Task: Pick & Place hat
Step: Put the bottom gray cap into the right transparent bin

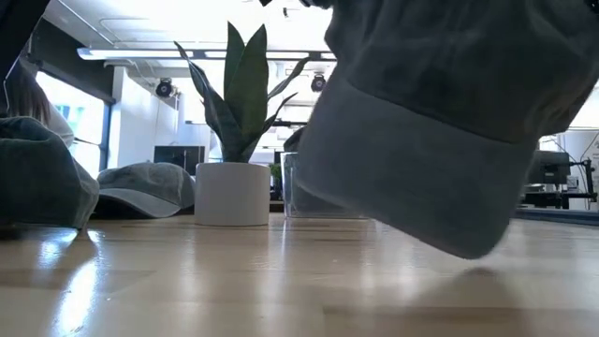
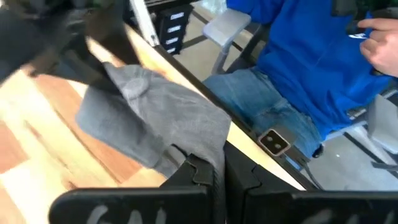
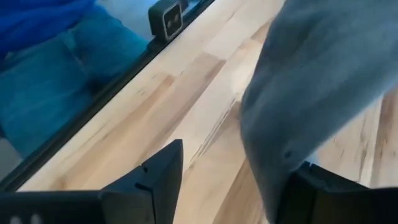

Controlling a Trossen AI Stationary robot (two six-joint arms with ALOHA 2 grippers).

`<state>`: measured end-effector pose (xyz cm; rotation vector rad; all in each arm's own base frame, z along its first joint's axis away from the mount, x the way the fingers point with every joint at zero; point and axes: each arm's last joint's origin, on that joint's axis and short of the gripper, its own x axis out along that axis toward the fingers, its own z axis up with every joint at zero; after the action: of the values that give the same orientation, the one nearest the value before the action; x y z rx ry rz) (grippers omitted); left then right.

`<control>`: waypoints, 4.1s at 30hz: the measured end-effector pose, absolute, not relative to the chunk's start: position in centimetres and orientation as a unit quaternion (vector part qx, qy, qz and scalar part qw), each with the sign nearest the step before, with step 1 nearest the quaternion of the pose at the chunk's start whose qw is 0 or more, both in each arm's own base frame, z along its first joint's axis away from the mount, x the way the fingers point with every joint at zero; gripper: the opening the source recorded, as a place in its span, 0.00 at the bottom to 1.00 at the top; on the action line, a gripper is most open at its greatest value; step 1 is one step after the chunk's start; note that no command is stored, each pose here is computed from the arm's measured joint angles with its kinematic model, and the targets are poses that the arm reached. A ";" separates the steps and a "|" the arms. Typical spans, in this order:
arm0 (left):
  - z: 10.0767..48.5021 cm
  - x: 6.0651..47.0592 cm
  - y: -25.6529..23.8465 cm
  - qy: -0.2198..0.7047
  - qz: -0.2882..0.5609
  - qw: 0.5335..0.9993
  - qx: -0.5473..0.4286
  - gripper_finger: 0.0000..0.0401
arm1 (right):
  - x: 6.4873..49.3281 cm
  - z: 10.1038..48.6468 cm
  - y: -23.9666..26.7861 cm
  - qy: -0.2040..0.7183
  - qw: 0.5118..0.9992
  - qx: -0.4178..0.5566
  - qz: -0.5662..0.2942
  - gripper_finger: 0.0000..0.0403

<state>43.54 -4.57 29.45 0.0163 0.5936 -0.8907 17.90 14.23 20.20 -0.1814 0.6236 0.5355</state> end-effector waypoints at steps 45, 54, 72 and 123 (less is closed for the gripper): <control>29.5 44.4 -4.1 0.287 -0.314 0.904 0.050 0.01 | 21.7 21.8 12.2 0.187 0.970 0.007 0.153 0.22; 29.3 43.9 -3.3 0.304 -0.340 0.888 0.063 0.22 | 21.6 21.8 12.2 0.189 0.970 0.001 0.154 0.02; 35.6 40.0 2.9 0.438 -0.210 0.864 0.135 0.43 | 17.4 28.7 3.5 0.279 0.958 -0.047 0.052 0.01; 39.9 34.5 19.6 0.313 -0.102 0.941 0.080 0.43 | 15.7 29.3 -18.3 0.496 0.864 0.005 -0.084 0.39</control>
<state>34.53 19.60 39.93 0.1622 0.6379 -0.2087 15.74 -18.28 29.34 0.0111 1.0398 -0.1764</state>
